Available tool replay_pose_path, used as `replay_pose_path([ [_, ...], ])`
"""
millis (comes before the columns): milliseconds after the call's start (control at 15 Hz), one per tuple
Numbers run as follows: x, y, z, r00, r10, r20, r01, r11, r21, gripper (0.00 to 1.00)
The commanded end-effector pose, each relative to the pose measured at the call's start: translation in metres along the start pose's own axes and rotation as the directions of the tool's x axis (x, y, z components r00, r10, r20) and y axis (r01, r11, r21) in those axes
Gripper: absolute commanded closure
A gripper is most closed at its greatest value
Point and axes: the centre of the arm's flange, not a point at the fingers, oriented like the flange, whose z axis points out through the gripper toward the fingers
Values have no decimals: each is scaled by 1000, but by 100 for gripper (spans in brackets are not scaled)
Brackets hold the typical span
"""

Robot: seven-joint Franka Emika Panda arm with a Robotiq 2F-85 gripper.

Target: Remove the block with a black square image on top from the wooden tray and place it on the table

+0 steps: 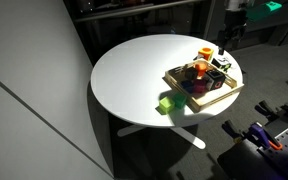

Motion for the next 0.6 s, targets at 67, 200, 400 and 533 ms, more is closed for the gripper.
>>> replay_pose_path([
  [67, 22, -3, 21, 998, 40, 53, -37, 998, -50, 0],
  [200, 28, -3, 32, 997, 48, 68, -43, 996, -77, 0],
  [400, 36, -3, 47, 995, 50, 92, -41, 994, -100, 0],
  [533, 41, -6, 55, 994, 43, 105, -31, 993, -110, 0],
])
